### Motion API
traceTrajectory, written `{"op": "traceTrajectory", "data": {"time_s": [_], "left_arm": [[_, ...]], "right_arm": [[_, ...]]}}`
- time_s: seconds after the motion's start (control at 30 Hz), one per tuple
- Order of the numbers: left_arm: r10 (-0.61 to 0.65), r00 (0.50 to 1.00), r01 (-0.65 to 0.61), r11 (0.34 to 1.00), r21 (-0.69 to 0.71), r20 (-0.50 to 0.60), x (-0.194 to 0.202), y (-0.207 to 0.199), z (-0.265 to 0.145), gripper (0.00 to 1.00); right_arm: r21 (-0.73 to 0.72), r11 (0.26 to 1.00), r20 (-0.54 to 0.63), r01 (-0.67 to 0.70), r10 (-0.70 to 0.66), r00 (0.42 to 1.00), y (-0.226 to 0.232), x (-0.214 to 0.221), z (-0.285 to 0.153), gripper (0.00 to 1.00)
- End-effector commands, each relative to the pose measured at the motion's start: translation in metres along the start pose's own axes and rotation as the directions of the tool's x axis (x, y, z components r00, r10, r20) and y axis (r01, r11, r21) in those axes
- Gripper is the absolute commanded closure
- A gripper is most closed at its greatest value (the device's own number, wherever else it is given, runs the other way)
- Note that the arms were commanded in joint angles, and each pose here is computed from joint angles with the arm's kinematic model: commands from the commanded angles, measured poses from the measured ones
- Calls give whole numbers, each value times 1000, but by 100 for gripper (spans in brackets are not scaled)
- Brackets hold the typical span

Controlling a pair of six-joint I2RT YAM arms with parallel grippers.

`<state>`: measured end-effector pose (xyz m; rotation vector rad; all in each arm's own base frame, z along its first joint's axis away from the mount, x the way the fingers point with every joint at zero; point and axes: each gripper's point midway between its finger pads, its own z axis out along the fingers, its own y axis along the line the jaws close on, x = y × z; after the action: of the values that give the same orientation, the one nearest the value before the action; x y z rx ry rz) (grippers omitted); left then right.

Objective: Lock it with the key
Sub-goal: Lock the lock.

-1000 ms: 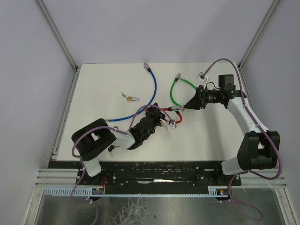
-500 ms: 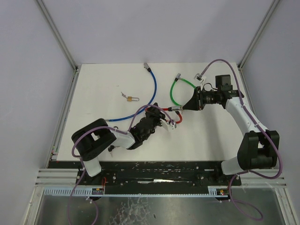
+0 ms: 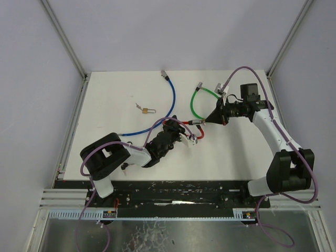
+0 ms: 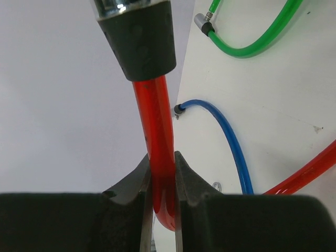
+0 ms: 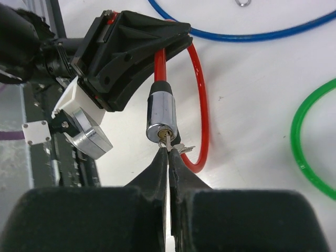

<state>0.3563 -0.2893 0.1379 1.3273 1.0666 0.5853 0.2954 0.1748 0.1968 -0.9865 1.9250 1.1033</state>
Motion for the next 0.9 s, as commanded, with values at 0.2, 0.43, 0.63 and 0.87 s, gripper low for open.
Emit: {"op": "traceTrajectory", "data": {"time_s": [0.2, 0.43, 0.63, 0.87], "left_arm": [[17, 999, -15, 998, 61, -33, 9, -14, -2, 100], [12, 1000, -11, 998, 70, -26, 7, -15, -1, 100], [2, 1000, 0, 997, 75, -19, 6, -15, -2, 100], [0, 1000, 2, 997, 81, -24, 7, -16, -3, 100]], "right_arm": [[-50, 661, 24, 749, -749, 663, 23, -3, -11, 100], [-75, 378, 23, 923, -924, 381, 28, 3, -14, 100], [-111, 181, -7, 977, -983, 181, 21, 10, -15, 100], [-74, 258, -9, 963, -966, 258, 24, -5, -21, 86]]}}
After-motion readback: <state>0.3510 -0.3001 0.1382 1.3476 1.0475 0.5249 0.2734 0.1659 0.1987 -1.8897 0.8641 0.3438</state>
